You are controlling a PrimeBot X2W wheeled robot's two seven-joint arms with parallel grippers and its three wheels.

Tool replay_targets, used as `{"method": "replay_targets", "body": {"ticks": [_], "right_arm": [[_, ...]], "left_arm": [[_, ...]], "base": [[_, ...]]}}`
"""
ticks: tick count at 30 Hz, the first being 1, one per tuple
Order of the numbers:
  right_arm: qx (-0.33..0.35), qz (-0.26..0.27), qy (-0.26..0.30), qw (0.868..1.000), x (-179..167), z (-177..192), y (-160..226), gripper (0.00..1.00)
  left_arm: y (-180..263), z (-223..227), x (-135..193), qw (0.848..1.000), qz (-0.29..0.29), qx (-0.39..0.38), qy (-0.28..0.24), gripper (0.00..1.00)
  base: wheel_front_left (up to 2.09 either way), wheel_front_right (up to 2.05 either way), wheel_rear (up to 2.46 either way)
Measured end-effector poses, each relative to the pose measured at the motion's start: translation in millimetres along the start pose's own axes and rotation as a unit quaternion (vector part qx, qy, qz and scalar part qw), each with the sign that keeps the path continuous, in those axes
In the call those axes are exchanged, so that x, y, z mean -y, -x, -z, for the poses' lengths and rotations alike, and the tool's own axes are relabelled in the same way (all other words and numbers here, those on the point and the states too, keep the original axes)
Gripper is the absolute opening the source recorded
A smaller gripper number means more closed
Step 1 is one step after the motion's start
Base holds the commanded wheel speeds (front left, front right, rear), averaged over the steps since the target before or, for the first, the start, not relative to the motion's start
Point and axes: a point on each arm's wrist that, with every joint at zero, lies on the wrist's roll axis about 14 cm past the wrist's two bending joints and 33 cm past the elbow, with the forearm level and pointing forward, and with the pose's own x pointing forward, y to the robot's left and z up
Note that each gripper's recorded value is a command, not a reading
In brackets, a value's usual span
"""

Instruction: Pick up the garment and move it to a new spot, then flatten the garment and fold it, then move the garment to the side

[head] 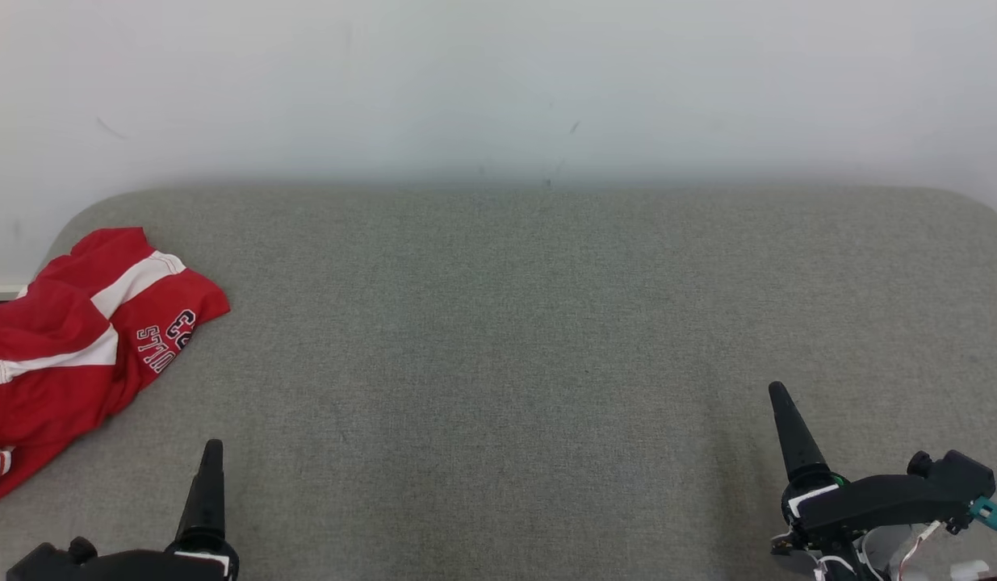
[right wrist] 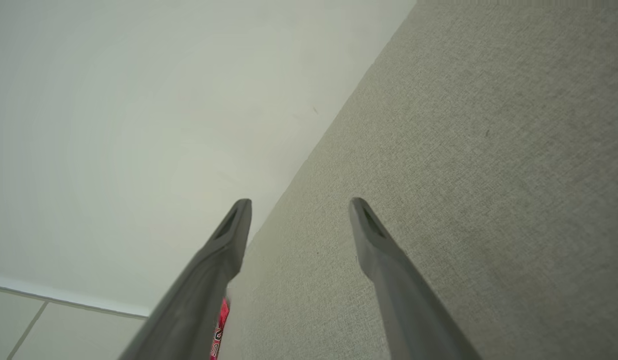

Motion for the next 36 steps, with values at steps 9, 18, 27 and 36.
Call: {"method": "replay_targets", "body": {"ticks": [9,18,27,36], "right_arm": [[-0.009,0.001,0.096,0.995,0.6,5.5,-3.7,1.0],[-0.012,-0.005,0.175,0.984,-2.9,5.7,-8.3,1.0],[-0.012,-0.011,0.238,0.971,-5.1,6.0,-11.5,1.0],[-0.011,-0.017,0.289,0.957,-7.3,6.1,-15.6,1.0]], "left_arm": [[-2.7,1.9,4.9,0.995,0.006,-0.003,-0.102,1.0],[-5.1,2.6,5.0,0.982,0.001,-0.001,-0.19,1.0],[-9.7,3.9,9.8,0.963,0.012,-0.001,-0.27,1.0],[-13.2,5.7,10.6,0.946,0.014,0.001,-0.323,1.0]], "base": [[0.0,0.0,0.0],[0.0,0.0,0.0],[0.0,0.0,0.0],[0.0,0.0,0.0]]}}
